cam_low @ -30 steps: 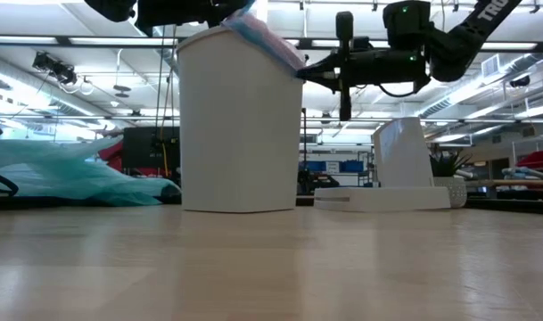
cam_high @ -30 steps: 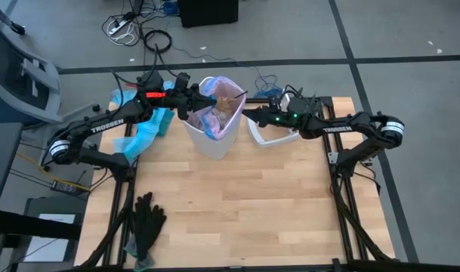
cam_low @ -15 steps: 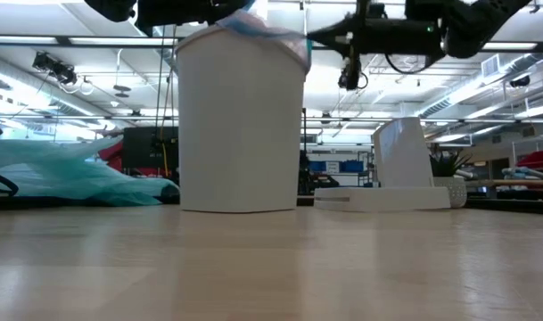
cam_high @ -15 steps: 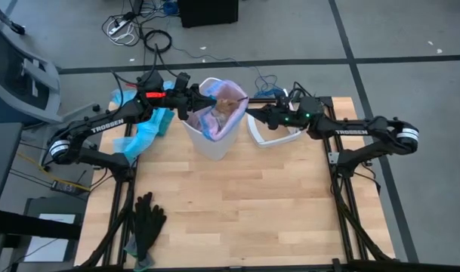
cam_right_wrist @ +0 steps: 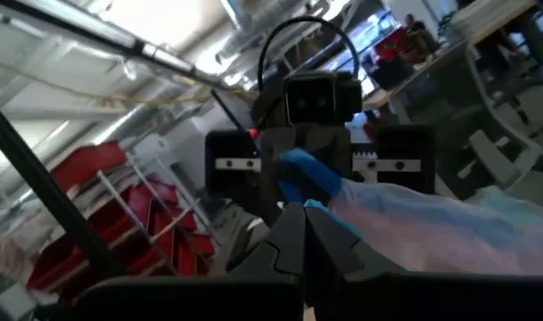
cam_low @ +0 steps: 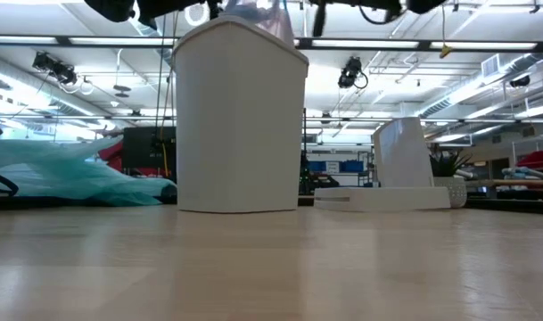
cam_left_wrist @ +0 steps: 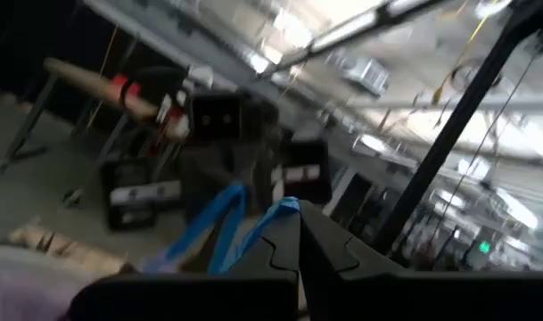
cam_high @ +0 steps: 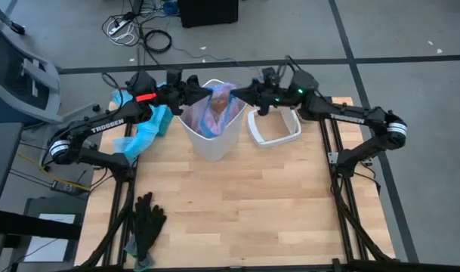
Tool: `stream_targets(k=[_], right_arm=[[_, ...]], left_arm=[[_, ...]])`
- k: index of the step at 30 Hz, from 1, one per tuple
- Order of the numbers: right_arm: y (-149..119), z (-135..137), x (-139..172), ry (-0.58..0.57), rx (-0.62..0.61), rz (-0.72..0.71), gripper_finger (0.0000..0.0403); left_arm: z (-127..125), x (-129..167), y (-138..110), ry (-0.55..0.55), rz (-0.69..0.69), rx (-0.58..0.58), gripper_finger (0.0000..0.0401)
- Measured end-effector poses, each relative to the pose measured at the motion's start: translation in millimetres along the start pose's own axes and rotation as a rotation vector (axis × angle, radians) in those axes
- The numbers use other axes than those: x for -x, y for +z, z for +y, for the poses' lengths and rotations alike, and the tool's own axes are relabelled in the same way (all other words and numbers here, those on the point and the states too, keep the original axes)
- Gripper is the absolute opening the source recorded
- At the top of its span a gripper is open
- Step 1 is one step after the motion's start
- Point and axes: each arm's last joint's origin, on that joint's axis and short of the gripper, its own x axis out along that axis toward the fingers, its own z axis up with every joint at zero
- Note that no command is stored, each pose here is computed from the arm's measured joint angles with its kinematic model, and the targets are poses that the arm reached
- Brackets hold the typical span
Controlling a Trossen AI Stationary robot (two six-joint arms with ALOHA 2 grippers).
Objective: Place trash/remove bag and relplace
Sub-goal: Remove the pink trash bag from the trash bin
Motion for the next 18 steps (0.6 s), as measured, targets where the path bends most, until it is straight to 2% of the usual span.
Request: stream_targets(k=[6, 9, 13, 18], right_arm=[[10.7, 3.3, -29.7, 0.116, 0.035, 0.051, 0.0], [5.8, 0.0, -39.1, 0.101, 0.008, 0.088, 0.0], [-1.1, -6.4, -48.3, 0.076, -0.006, 0.106, 0.0], [-8.3, -6.2, -54.4, 0.085, 0.009, 0.115, 0.0005]], left_arm=[[-11.2, 1.2, 12.0, -0.075, -0.134, -0.009, 0.0005], [-17.0, 2.3, 16.6, -0.125, -0.172, -0.006, 0.0005], [-18.8, 0.1, 20.1, -0.121, -0.146, 0.022, 0.0005], [-12.2, -3.0, 15.9, -0.045, -0.079, 0.054, 0.0005]])
